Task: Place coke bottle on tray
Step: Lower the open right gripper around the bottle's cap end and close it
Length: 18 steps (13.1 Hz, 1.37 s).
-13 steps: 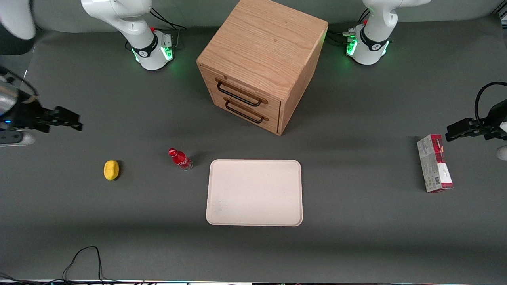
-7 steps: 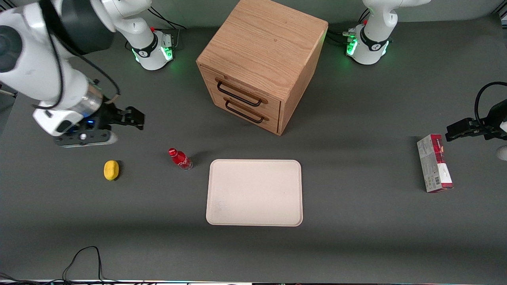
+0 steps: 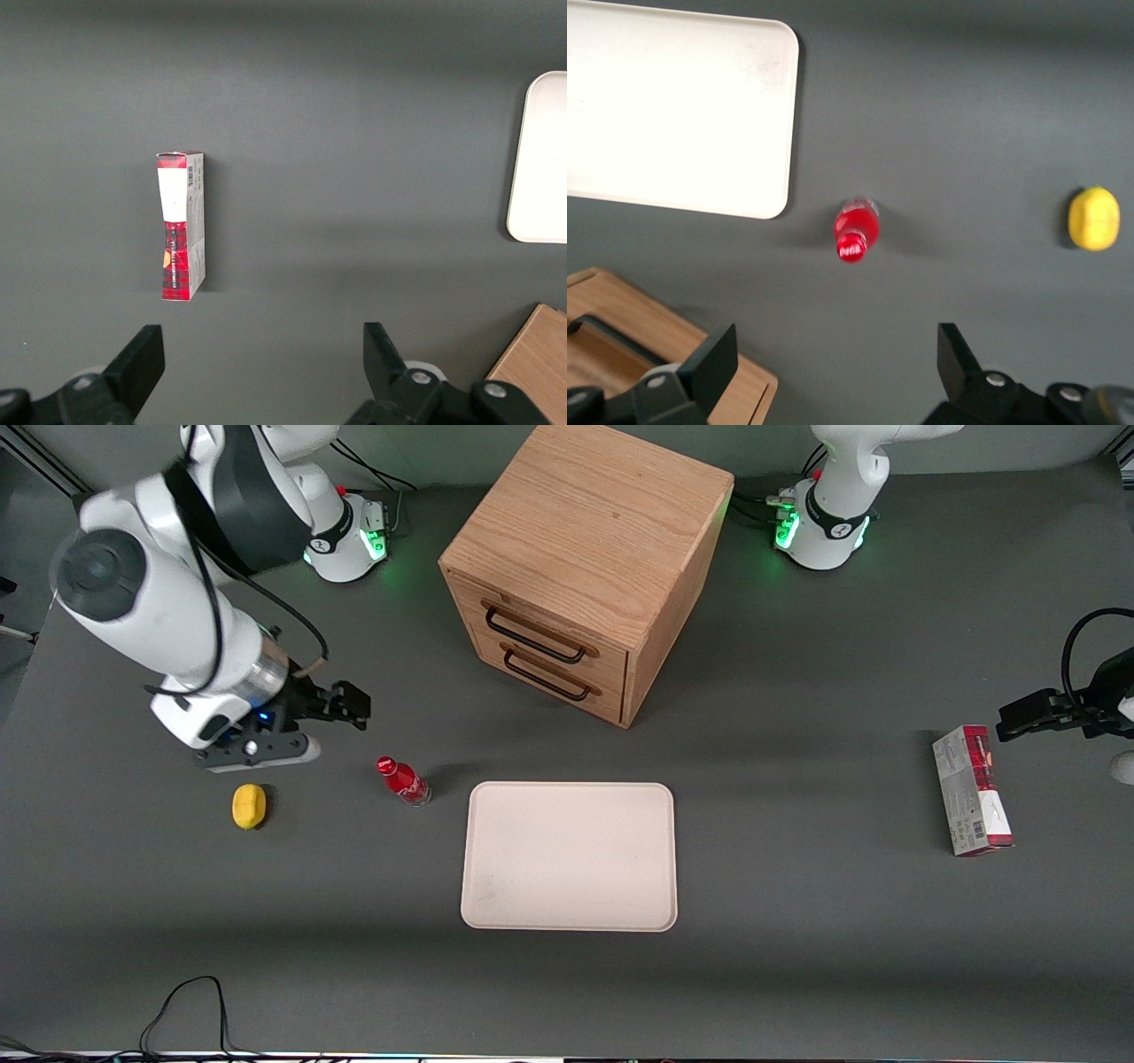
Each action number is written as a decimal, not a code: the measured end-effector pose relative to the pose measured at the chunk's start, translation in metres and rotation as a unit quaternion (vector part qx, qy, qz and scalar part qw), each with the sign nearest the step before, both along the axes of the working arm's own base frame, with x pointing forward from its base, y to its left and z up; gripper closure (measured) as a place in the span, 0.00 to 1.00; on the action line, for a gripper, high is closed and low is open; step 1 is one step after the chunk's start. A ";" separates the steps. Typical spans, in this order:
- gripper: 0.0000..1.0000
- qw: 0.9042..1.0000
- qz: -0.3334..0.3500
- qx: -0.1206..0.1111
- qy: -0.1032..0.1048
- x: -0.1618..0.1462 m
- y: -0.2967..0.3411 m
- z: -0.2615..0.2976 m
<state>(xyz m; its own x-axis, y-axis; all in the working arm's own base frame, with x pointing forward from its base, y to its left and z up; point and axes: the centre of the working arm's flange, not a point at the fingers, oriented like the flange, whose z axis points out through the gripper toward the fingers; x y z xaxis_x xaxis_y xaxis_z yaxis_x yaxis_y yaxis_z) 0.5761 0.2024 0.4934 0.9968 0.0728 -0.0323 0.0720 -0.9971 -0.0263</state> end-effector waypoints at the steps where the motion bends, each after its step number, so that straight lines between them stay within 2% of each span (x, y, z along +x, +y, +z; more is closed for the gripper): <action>1: 0.00 1.000 0.001 0.000 -0.003 -0.001 0.002 -0.022; 3: 0.00 1.000 0.000 0.001 -0.006 -0.003 0.002 -0.062; 5: 0.00 1.000 -0.001 -0.003 0.000 -0.002 0.002 -0.096; 11: 0.00 1.000 -0.007 -0.007 0.005 -0.006 -0.002 -0.158; 16: 0.00 1.000 -0.021 -0.009 0.007 -0.010 -0.004 -0.171; 18: 0.04 1.000 -0.022 -0.009 0.008 -0.010 -0.004 -0.173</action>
<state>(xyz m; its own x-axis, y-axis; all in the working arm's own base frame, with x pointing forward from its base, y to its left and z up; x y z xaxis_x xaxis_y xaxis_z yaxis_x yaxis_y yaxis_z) 0.5660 0.1985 0.3202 0.9984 0.0289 -0.0493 0.0285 -0.9996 -0.0083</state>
